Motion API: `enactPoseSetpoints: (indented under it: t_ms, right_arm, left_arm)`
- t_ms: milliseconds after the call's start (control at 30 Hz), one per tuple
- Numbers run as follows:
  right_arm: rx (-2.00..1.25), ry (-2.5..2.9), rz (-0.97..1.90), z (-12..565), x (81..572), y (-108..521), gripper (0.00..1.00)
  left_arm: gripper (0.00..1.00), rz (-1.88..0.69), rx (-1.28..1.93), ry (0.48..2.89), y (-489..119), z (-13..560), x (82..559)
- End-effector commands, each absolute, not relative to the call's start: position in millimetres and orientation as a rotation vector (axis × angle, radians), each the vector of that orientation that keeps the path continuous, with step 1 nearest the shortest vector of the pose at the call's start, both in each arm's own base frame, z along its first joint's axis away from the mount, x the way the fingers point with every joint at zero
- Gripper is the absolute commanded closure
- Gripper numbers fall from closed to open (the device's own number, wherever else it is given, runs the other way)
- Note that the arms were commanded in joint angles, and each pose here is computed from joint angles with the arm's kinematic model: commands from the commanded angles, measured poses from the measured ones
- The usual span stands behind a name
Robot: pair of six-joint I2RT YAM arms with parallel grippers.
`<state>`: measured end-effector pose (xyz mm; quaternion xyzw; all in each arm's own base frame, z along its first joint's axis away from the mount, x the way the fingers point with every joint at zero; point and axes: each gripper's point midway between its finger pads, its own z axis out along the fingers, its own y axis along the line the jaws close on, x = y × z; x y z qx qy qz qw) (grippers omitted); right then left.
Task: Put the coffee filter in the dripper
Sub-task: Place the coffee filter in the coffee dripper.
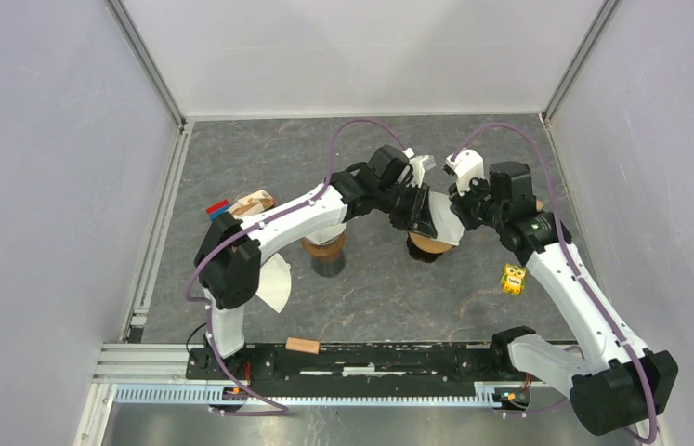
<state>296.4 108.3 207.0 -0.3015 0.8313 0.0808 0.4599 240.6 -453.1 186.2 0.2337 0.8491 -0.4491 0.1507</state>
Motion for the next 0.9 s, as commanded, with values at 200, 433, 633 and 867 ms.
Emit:
enactPoseSetpoints:
  t_ms: [200, 433, 633, 867]
  right_arm:
    - [-0.726, 2.036, 0.193, 212, 308, 110, 0.88]
    - [-0.735, 2.047, 0.219, 205, 308, 114, 0.89]
    - [-0.756, 2.053, 0.256, 196, 307, 120, 0.85]
    - [-0.762, 2.067, 0.243, 189, 307, 118, 0.69]
  left_arm:
    - [0.60, -1.263, 0.675, 2.303, -452, 230, 254]
    - [0.57, -1.177, 0.679, 2.282, -445, 231, 263]
    - [0.58, -1.136, 0.700, 2.258, -443, 235, 267]
    - [0.67, -1.126, 0.715, 2.258, -443, 232, 268]
